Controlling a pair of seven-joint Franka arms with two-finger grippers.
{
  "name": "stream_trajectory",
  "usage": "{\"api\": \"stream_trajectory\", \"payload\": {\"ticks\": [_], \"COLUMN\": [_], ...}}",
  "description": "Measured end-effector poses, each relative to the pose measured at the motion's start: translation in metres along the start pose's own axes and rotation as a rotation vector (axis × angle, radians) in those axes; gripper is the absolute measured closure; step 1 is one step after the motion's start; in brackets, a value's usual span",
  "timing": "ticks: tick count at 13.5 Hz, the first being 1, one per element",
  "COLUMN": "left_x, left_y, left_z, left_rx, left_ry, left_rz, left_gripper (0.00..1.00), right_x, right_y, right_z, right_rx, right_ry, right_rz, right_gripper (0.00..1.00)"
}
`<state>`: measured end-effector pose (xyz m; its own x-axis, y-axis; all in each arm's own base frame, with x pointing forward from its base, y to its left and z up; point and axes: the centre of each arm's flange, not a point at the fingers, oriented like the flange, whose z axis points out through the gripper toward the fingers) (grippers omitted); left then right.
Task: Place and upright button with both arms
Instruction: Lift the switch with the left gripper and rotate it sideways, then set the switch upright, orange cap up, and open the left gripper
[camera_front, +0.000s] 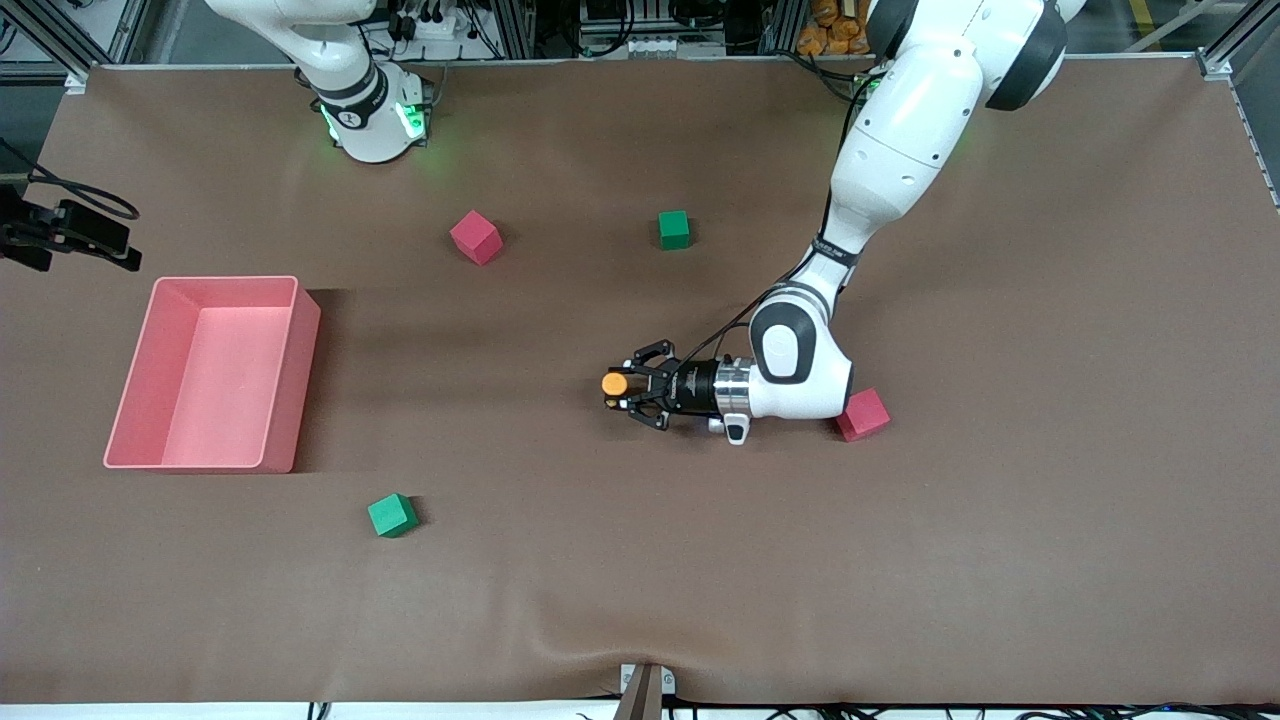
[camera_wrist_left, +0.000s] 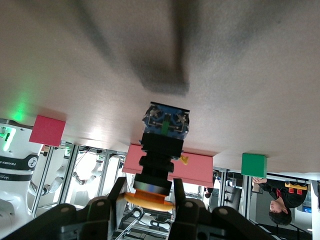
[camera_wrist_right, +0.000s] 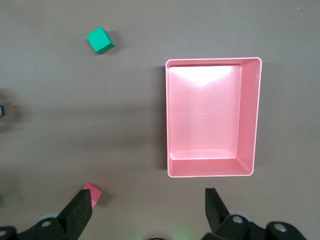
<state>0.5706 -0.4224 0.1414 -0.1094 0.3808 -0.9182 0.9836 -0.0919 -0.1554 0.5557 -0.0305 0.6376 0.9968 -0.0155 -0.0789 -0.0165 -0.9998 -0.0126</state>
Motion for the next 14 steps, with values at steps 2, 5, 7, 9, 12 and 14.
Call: {"api": "stream_trajectory", "payload": {"ticks": [2, 5, 7, 9, 12, 14], "left_x": [0.005, 0.014, 0.013, 0.013, 0.013, 0.011], "left_y": [-0.001, -0.002, -0.002, -0.002, -0.002, -0.001], "left_z": [0.002, 0.005, 0.005, 0.005, 0.005, 0.005], "left_rx": [0.003, 0.007, 0.006, 0.006, 0.007, 0.006], "left_ry": [0.003, 0.008, 0.007, 0.007, 0.007, 0.004], "left_rz": [-0.006, -0.013, -0.002, 0.034, 0.091, 0.102], "left_gripper": [0.59, 0.59, 0.52, 0.29, 0.00, 0.00], "right_x": [0.000, 0.000, 0.000, 0.000, 0.000, 0.000], "right_y": [0.000, 0.000, 0.000, 0.000, 0.000, 0.000], "right_z": [0.000, 0.000, 0.000, 0.000, 0.000, 0.000], "right_rx": [0.000, 0.000, 0.000, 0.000, 0.000, 0.000], "right_ry": [-0.001, -0.001, -0.001, -0.001, -0.001, -0.001], "right_rz": [0.000, 0.000, 0.000, 0.000, 0.000, 0.000], "right_gripper": [0.00, 0.00, 0.00, 0.00, 0.00, 0.00]}}
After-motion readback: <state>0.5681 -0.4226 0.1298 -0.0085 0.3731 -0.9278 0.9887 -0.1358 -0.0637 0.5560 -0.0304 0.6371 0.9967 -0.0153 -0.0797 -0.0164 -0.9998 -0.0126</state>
